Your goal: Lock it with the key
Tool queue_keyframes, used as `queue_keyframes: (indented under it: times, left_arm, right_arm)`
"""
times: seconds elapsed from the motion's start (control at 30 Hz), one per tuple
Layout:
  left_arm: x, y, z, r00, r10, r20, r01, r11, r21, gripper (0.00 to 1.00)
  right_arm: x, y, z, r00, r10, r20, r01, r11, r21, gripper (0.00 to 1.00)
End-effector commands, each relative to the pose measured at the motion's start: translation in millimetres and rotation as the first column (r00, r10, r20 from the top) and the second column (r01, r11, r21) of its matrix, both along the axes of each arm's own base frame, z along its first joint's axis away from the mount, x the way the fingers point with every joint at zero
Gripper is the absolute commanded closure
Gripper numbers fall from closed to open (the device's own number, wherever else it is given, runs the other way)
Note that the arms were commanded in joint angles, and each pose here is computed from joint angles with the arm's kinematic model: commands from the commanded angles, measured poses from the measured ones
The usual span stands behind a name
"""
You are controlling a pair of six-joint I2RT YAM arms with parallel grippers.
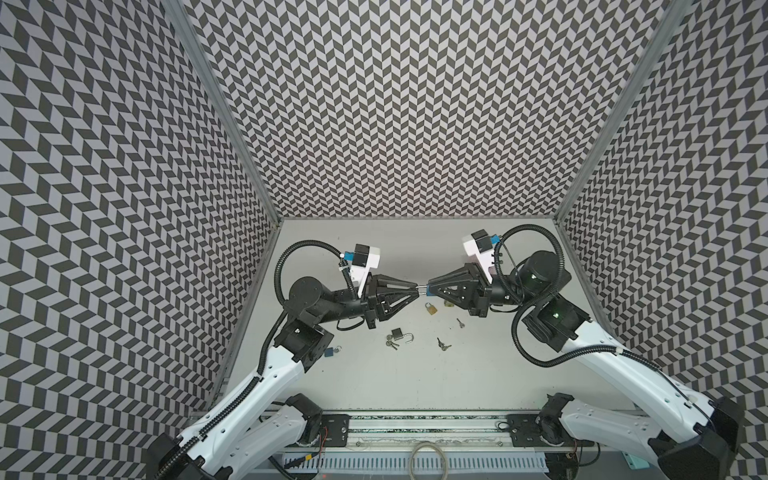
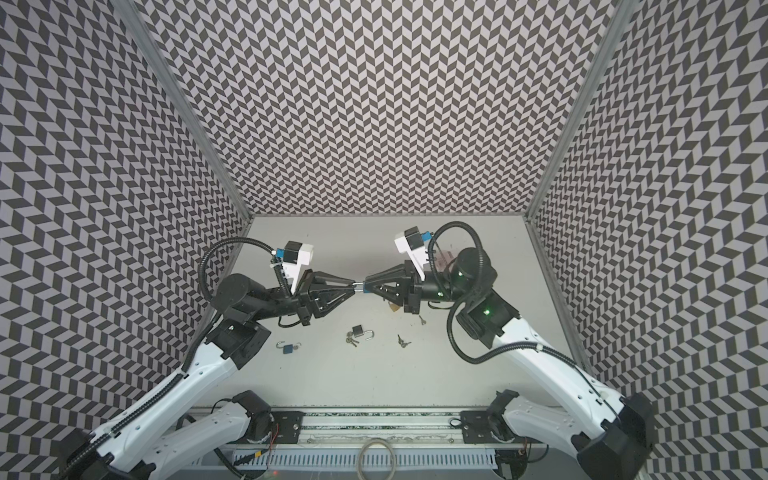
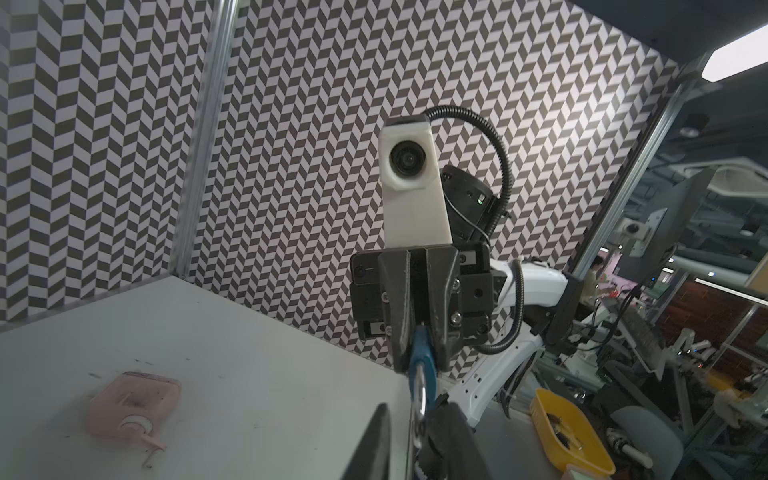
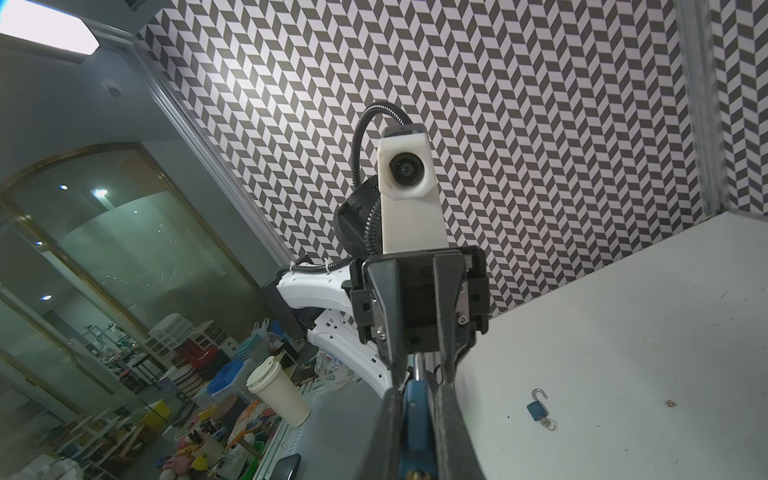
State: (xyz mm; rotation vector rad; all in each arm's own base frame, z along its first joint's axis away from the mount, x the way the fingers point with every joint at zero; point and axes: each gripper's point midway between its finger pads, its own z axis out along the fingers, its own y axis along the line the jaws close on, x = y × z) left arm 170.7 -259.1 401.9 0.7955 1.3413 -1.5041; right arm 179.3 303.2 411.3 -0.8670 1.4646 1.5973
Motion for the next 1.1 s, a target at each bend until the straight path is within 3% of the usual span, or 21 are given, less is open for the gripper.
queue_keyframes:
  times: [0.0, 0.1, 0.2, 0.63, 0.77, 1.07]
  left_arm:
    - [-2.6, 7.1, 14.7, 0.999, 0.028, 0.033, -0.028, 0.999, -0.019, 0.55]
    - [1.5, 7.4, 14.4, 0.998, 0.052, 0.028, -0.052, 0.999, -0.013, 0.46]
    - [4.0, 5.3, 10.4, 0.999, 0.047, 0.021, -0.047, 0.999, -0.002, 0.43]
    - [-9.0, -10.0, 11.5, 0.998, -0.029, 0.052, 0.029, 1.0, 0.009, 0.53]
    - [-8.8, -10.6, 11.3, 0.998, -0.026, 0.052, 0.025, 1.0, 0.011, 0.61]
    - [-6.3, -11.5, 8.2, 0.999, -0.02, 0.044, 0.02, 1.0, 0.017, 0.9]
  right_arm:
    - [-9.4, -7.3, 24.4, 0.995, 0.009, 0.099, -0.014, 0.999, 0.05, 1.0]
    - [-11.4, -7.8, 19.6, 0.996, 0.014, 0.091, -0.017, 0.999, 0.035, 1.0]
    - [-13.1, -9.3, 19.3, 0.996, 0.013, 0.092, -0.016, 0.999, 0.03, 1.0]
    - [-10.6, -7.4, 13.9, 0.996, 0.011, 0.089, -0.012, 1.0, 0.01, 1.0]
    - [-9.9, -7.8, 13.4, 0.996, 0.005, 0.092, -0.005, 1.0, 0.004, 1.0]
    - [-10.7, -9.6, 15.5, 0.995, -0.005, 0.095, 0.004, 1.0, 0.01, 1.0]
